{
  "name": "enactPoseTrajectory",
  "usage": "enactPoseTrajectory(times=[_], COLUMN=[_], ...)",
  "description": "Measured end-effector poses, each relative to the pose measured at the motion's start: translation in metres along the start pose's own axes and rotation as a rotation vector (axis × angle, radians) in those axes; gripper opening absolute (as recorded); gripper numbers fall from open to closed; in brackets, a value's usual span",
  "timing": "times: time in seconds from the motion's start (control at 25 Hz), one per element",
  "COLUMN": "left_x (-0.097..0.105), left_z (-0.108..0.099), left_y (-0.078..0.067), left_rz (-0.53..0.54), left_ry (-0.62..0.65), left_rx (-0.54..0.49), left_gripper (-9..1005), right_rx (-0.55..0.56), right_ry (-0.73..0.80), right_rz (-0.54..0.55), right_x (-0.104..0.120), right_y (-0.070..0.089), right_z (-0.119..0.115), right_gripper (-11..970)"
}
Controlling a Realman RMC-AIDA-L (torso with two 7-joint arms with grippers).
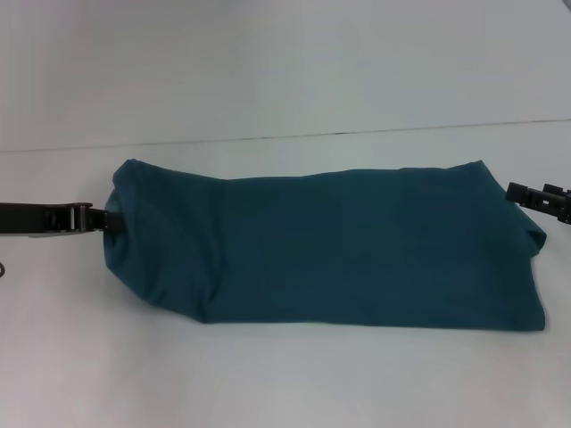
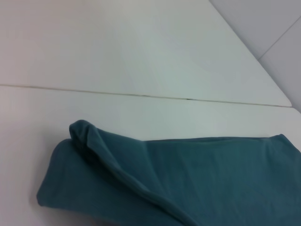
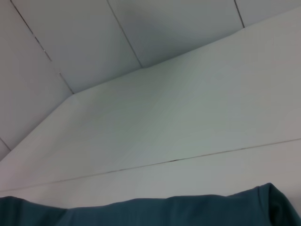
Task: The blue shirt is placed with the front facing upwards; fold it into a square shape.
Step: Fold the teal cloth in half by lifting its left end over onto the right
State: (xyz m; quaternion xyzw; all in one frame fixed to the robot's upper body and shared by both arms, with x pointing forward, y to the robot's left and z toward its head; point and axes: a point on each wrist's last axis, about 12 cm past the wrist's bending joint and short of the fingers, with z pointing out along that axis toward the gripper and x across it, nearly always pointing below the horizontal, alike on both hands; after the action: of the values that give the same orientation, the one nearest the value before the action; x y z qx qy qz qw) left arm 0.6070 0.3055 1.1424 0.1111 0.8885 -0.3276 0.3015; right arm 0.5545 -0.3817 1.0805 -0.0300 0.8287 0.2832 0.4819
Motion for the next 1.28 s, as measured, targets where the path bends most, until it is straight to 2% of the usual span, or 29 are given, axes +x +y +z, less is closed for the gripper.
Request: enactPoseTrajectory(times=[0.32,0.6,0.84,0.96,1.0,1.04,1.28], left_x=[0.000,-0.008,-0.019,-0.022,-0.023,-0.023,-0.027], left_z=[0.009,0.016,0.012,0.016,0.022,0.022,0.045], left_y=[-0.005,-0.023,-0.054,-0.067,-0.077,-0.077,-0.103], left_rz=[-0.009,0.008,0.058,0.075,0.080,0.080,0.108], left_ry=[-0.016,-0.080,-0.173,-0.198,-0.204,-0.204,-0.197], left_rx=[0.029,0.171,0.416,0.496,0.537,0.537,0.592], left_gripper=[26,28,30,30,31,31,33], right_rx=[-0.024,-0.040,-0.063,-0.081,-0.091,-0.112,-0.165], right_ry=[0.010,0.024,0.035,0.043,0.047,0.055,0.084], right_rz=[-0.014,-0.035,-0.067,-0.104,-0.114,-0.126,-0.159], right_x=[0.004,0.011,0.028,0.037,0.040,0.045,0.053], right_y=[0.006,0.012,0.022,0.029,0.031,0.037,0.051], right_z=[0.008,0.016,0.026,0.034,0.037,0.043,0.059], right_gripper=[778,773,769,767,767,766,762])
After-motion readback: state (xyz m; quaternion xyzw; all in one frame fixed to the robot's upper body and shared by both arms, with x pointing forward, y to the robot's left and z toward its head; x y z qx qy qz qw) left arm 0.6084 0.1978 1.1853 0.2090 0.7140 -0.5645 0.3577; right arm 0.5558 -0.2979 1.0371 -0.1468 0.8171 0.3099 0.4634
